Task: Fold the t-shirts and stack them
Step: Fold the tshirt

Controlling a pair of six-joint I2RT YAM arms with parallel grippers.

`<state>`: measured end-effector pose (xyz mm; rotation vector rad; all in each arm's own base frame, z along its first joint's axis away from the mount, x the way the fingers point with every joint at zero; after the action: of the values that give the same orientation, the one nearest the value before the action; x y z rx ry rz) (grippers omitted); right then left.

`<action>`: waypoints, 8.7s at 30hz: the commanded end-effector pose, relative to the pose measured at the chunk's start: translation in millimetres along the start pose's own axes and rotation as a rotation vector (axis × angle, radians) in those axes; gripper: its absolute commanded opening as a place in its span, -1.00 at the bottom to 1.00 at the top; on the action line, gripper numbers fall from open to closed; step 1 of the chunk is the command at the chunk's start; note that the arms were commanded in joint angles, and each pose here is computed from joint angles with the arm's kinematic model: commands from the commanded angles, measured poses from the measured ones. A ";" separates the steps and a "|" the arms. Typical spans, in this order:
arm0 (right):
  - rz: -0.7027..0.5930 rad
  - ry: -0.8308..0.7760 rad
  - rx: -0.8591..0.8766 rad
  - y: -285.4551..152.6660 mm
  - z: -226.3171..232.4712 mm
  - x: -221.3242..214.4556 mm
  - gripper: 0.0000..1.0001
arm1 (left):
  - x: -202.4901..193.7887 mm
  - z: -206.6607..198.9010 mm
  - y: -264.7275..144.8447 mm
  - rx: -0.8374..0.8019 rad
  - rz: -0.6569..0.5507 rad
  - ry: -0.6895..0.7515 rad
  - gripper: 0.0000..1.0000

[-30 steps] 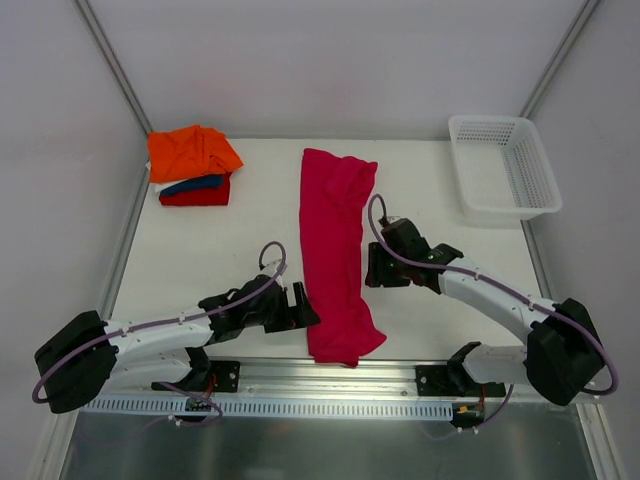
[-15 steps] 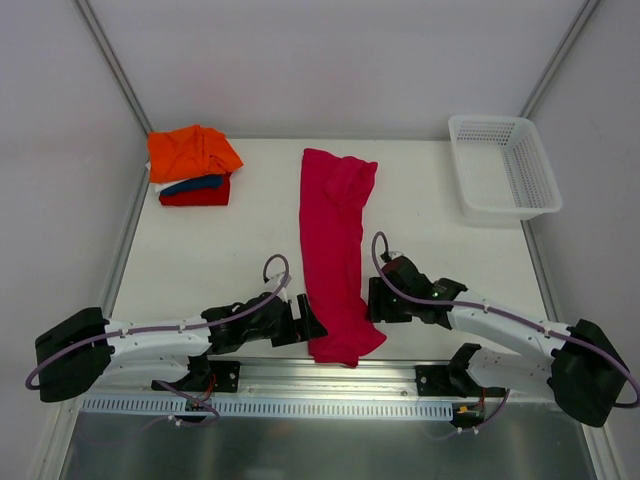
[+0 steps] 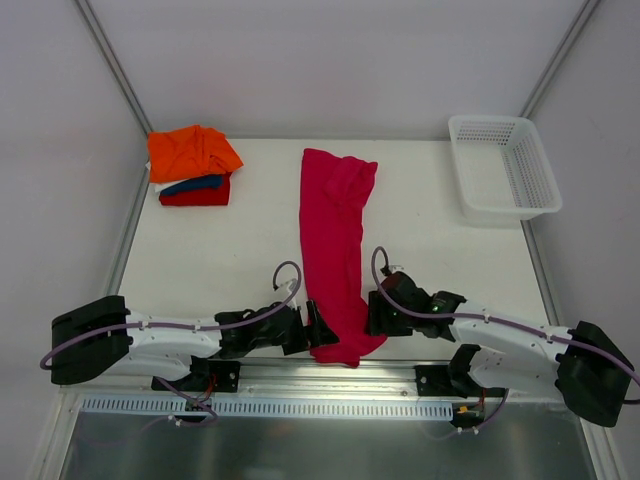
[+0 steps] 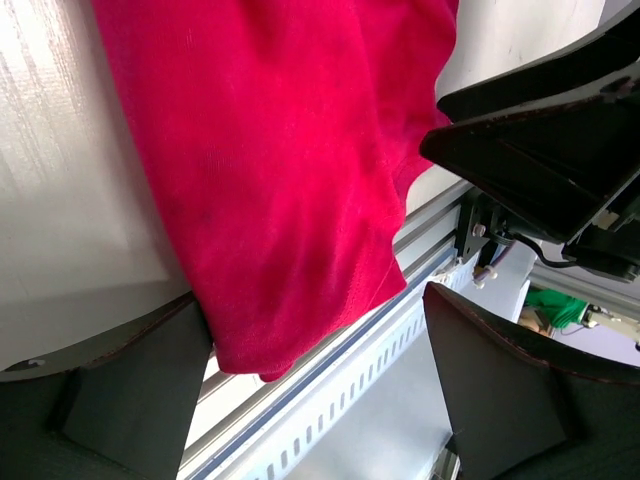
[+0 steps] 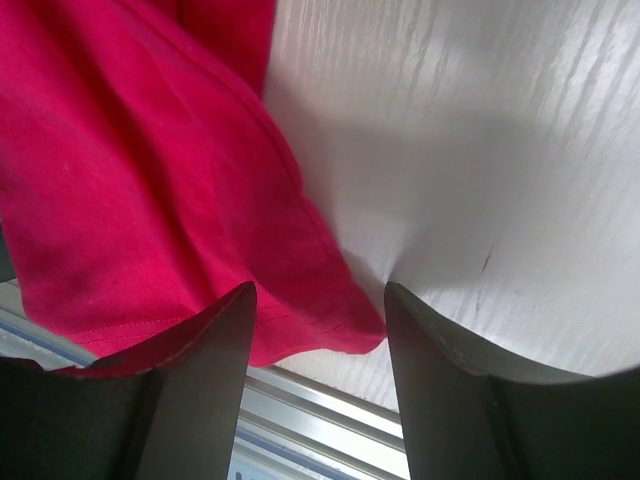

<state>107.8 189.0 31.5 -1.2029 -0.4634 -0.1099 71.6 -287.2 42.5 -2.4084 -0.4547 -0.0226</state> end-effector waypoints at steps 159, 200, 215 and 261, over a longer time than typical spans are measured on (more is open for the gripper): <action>-0.389 -0.189 -0.223 -36.1 19.6 242.8 -0.99 | 236.8 -115.4 -37.8 0.217 -0.578 0.495 -1.00; -0.217 -0.092 -0.182 96.5 -29.0 333.0 -0.99 | 362.1 -58.8 62.0 0.287 -0.455 0.431 -0.92; -0.236 -0.089 -0.182 74.3 -26.7 333.0 -0.14 | 342.3 -58.1 36.6 0.270 -0.466 0.393 0.86; -0.211 -0.189 -0.123 44.5 30.0 270.1 -0.14 | 250.5 4.7 46.7 0.392 -0.303 0.316 0.88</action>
<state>348.7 263.6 104.2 -1.3120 -0.7324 -0.2262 314.3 -236.0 40.1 -1.9011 -0.5882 -0.4008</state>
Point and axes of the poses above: each gripper's point midway between its finger pads, its own y axis out along the fingers, its own z axis along the line the jaws close on, x = y × z, the point moved 1 cm from there along -y, back along the fingers, and after that the axes turned 8 degrees about -y, right-handed, at the moved point
